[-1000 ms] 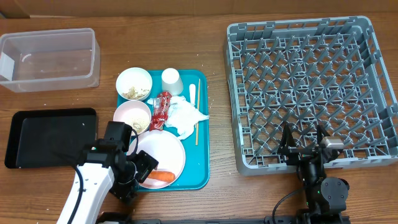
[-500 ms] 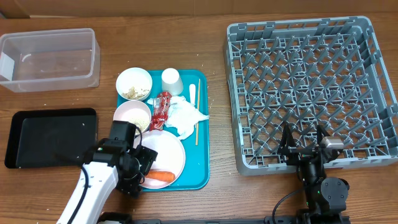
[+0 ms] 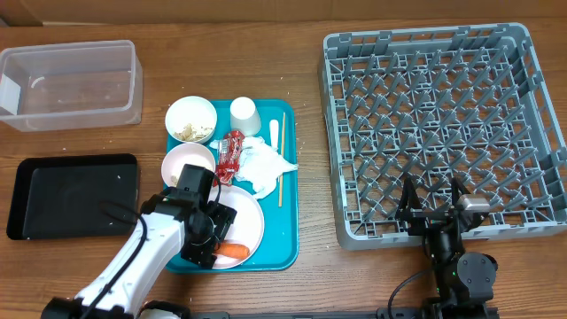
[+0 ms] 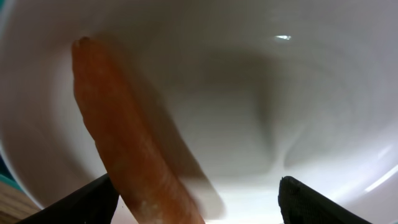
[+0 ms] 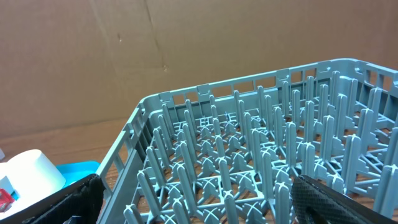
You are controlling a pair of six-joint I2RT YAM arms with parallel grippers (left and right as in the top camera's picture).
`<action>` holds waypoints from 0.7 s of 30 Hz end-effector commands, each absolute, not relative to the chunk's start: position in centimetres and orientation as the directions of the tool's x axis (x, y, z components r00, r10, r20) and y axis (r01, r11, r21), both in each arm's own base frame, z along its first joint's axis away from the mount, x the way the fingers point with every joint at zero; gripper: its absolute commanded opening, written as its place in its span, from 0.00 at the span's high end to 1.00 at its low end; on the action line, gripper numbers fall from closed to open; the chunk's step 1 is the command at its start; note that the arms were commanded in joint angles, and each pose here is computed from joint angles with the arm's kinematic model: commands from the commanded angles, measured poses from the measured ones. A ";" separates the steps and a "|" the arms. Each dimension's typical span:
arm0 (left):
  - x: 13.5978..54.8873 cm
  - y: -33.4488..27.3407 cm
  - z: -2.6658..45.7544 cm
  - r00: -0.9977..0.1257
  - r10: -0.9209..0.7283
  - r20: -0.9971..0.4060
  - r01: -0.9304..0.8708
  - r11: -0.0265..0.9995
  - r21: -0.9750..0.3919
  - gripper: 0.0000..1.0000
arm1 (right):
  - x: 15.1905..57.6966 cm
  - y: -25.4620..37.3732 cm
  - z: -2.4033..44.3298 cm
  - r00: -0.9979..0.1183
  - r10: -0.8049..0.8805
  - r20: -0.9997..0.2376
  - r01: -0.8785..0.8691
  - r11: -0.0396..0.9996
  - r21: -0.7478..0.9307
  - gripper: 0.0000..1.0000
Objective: Sort waste into correct bins and load items into the dishwasher rack
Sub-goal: 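Lower the left gripper onto the plate and grasp the carrot, then carry the carrot left and drop it onto the black tray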
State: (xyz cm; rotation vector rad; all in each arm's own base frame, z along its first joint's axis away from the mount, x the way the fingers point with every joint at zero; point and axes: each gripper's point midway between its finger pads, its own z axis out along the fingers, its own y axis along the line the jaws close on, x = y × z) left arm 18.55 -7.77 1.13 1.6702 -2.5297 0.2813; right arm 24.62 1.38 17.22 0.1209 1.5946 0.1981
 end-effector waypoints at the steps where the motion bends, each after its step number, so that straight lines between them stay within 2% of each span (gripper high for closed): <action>1: 17.8 -8.0 0.1 -0.368 -0.905 0.214 -0.929 0.368 -0.042 0.16 | 24.6 1.2 17.0 -0.029 0.196 -0.980 -0.038 0.980 0.197 0.00; 3: 17.6 -8.0 -0.2 -0.365 -0.906 0.214 -0.929 0.368 -0.027 0.21 | 24.6 1.2 17.0 -0.029 0.196 -0.980 -0.038 0.980 0.197 0.00; 9: 17.5 -7.9 -0.4 -0.372 -0.904 0.212 -0.926 0.377 -0.017 0.46 | 24.6 1.2 17.0 -0.029 0.196 -0.980 -0.038 0.980 0.197 0.00; 12: 17.6 -7.7 -0.4 -0.410 -0.890 0.201 -0.910 0.413 -0.026 0.51 | 24.6 1.2 17.0 -0.029 0.196 -0.980 -0.038 0.980 0.197 0.00; 17: 17.6 -7.7 -0.4 -0.434 -0.879 0.196 -0.899 0.437 -0.033 0.75 | 24.6 1.2 17.0 -0.029 0.196 -0.980 -0.038 0.980 0.197 0.00; 21: 18.0 -7.8 -0.4 -0.469 -0.861 0.194 -0.882 0.468 -0.055 0.89 | 24.6 1.2 17.0 -0.029 0.196 -0.980 -0.038 0.980 0.197 0.00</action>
